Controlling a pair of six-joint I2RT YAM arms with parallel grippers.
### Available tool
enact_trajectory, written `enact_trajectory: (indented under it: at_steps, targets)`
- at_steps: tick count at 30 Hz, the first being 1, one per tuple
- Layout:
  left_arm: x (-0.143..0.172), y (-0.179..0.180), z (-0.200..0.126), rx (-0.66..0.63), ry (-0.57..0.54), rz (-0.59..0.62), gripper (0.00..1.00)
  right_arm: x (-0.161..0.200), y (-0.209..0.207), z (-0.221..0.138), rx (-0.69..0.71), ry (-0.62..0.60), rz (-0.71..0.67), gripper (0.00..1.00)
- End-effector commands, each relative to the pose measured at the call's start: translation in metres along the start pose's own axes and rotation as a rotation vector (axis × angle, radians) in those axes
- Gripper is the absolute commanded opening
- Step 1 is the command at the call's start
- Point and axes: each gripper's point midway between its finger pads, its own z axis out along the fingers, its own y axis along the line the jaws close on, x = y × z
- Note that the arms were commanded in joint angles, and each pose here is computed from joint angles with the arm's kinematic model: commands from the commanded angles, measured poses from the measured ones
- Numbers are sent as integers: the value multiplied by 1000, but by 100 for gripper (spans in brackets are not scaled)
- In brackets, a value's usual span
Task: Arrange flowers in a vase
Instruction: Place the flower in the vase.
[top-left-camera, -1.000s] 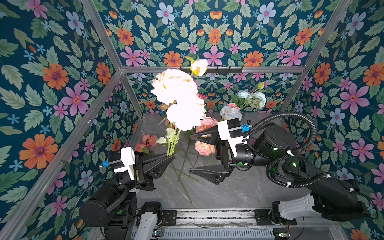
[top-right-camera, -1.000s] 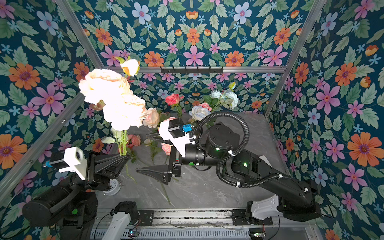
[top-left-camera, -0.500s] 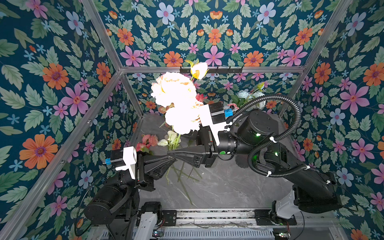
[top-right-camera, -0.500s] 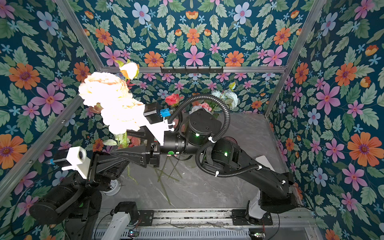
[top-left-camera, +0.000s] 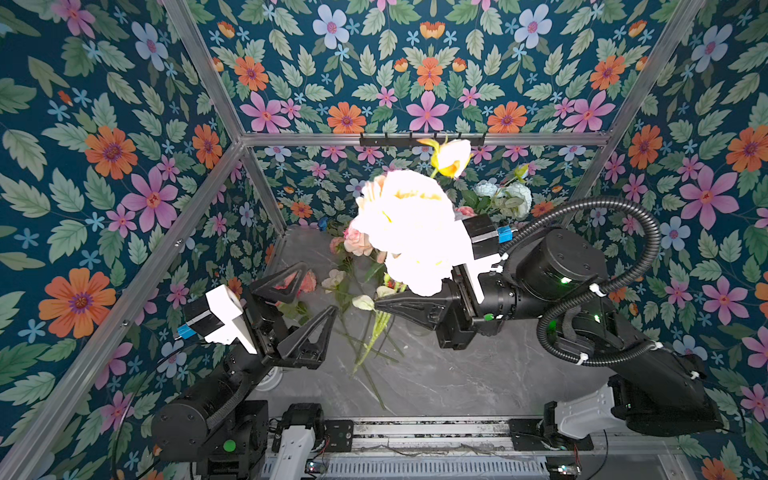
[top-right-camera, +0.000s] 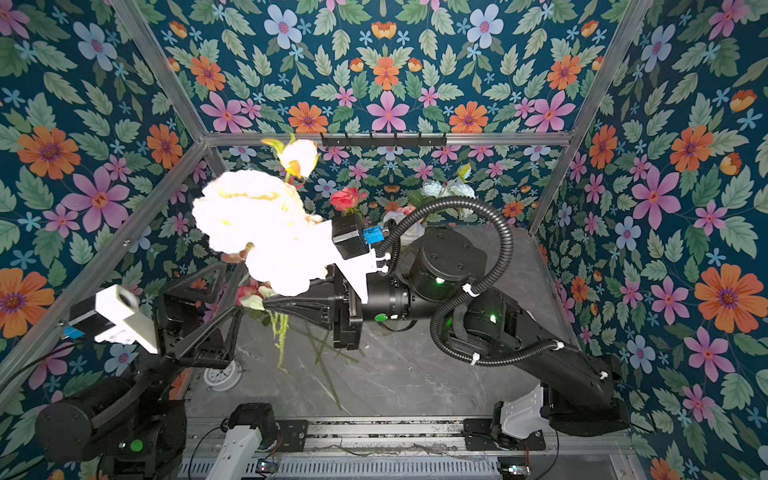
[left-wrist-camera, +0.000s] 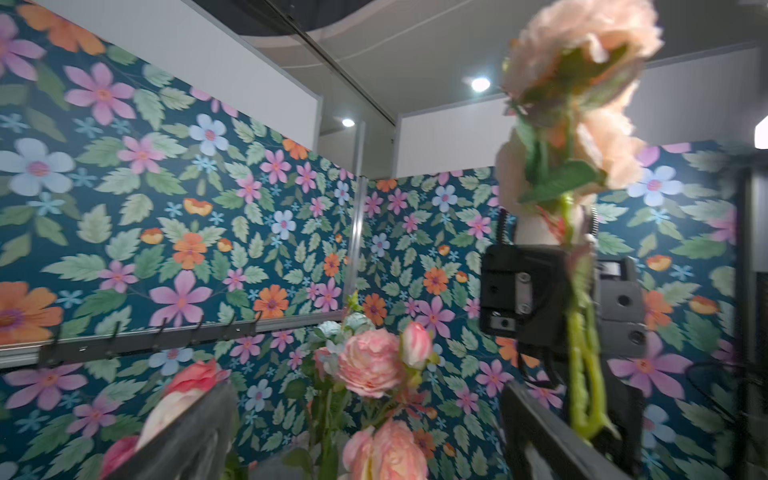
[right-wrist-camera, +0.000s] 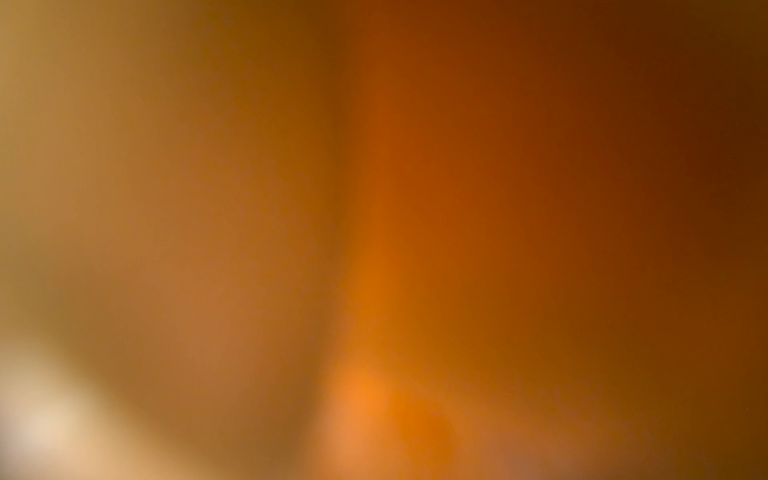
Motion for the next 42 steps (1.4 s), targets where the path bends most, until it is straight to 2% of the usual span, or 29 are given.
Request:
enact_trajectory:
  at_steps: [1, 6, 10, 14, 17, 19, 24, 30, 42]
  targets:
    - [5, 52, -9, -269, -25, 31, 100, 6, 21, -21, -61, 28, 58, 0]
    - [15, 74, -14, -357, -36, -3, 99, 24, 26, -65, 27, 61, 83, 0]
    - [24, 87, -26, -427, -52, -3, 100, 46, 9, -104, 214, 76, 42, 0]
    - [52, 107, -35, -473, -26, -51, 99, 53, -30, -141, 494, 23, -144, 0]
    - [85, 126, -37, -501, 40, -115, 99, 42, -47, -147, 599, -22, -301, 0]
    - [102, 138, -39, -533, 75, -150, 99, 32, -62, -150, 638, -48, -340, 0]
    - [129, 152, -43, -561, 132, -185, 99, 15, -102, -167, 676, -111, -311, 0]
    - [159, 165, -51, -599, 201, -222, 99, 9, -118, -157, 665, -135, -339, 0]
    - [179, 170, -53, -593, 254, -247, 99, 35, -143, -146, 660, -111, -270, 0]
